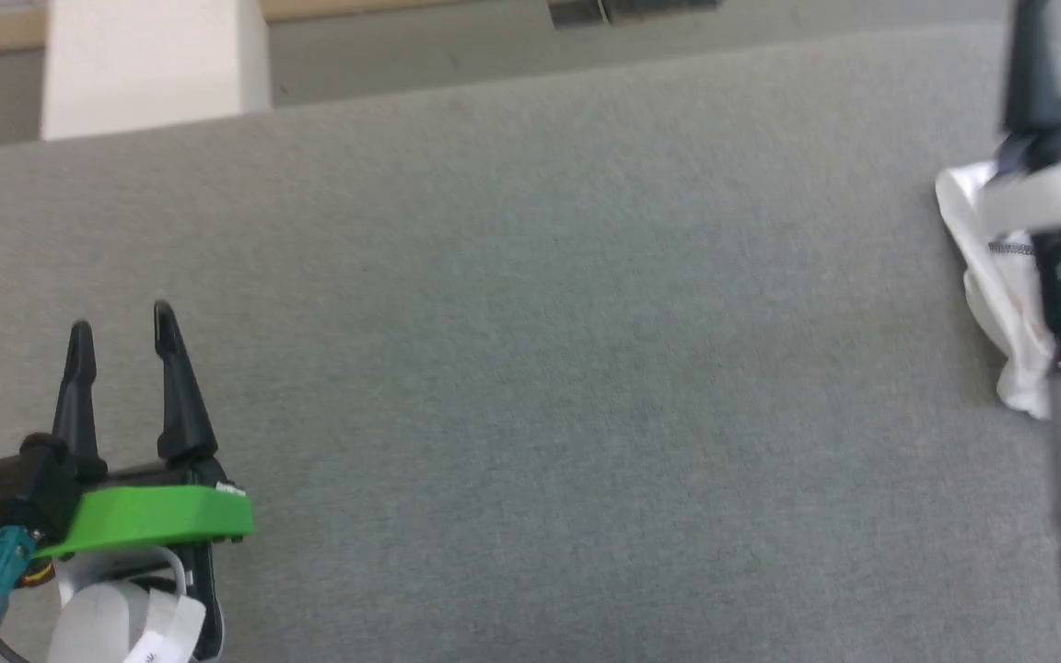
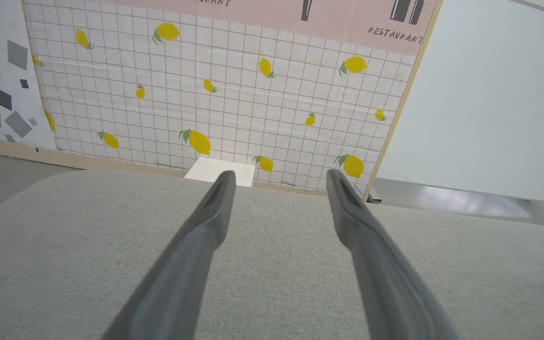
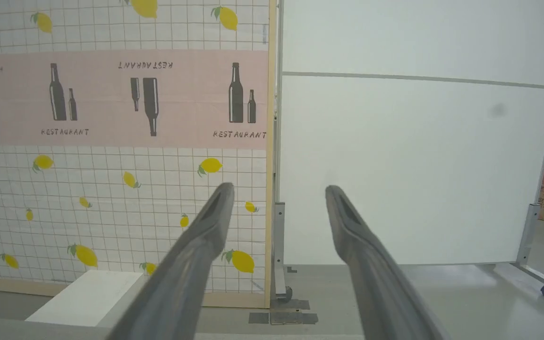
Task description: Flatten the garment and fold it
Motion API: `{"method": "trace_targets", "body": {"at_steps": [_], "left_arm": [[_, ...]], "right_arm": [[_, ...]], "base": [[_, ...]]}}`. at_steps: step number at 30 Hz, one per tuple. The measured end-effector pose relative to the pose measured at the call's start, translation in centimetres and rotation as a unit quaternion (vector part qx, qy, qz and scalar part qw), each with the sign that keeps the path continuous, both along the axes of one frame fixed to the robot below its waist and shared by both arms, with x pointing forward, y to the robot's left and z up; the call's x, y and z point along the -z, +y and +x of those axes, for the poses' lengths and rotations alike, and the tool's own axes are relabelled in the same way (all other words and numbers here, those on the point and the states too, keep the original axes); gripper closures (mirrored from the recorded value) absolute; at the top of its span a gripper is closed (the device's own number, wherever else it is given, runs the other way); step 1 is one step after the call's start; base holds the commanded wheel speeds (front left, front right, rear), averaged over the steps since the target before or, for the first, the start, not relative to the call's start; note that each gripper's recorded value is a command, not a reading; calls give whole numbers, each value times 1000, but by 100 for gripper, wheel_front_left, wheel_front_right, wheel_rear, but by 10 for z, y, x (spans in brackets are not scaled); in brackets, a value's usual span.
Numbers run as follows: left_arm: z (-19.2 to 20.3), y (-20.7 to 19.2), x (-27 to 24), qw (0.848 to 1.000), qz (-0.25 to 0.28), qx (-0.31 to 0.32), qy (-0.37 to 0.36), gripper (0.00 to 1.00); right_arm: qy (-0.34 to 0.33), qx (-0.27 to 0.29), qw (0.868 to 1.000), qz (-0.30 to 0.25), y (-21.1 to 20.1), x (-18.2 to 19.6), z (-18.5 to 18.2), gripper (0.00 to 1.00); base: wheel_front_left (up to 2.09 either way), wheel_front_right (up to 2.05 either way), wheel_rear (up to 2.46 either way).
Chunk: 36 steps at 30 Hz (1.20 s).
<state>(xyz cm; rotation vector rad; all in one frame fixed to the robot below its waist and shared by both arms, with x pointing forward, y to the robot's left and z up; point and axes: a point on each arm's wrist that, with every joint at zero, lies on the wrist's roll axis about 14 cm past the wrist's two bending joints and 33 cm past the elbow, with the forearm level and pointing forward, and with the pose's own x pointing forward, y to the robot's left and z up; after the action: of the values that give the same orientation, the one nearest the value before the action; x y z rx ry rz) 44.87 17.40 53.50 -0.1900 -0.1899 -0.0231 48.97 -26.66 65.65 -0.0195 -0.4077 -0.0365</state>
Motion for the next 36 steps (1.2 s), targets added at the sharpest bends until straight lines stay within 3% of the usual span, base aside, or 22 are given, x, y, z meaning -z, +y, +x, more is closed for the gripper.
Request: {"method": "trace_targets", "body": {"at_steps": [6, 21, 36], "left_arm": [[-25, 18, -16, 999, 4, -34, -6, 0], [-75, 28, -30, 999, 32, -41, -11, 0], [-86, 6, 2, 998, 48, -2, 38, 0]], "right_arm": [[-3, -19, 999, 49, 42, 17, -35, 0], [90, -65, 991, 70, 86, 93, -98, 0], [123, -63, 989, 53, 88, 118, -123, 0]], "base": [[0, 0, 0], [0, 0, 0], [0, 0, 0]]}}
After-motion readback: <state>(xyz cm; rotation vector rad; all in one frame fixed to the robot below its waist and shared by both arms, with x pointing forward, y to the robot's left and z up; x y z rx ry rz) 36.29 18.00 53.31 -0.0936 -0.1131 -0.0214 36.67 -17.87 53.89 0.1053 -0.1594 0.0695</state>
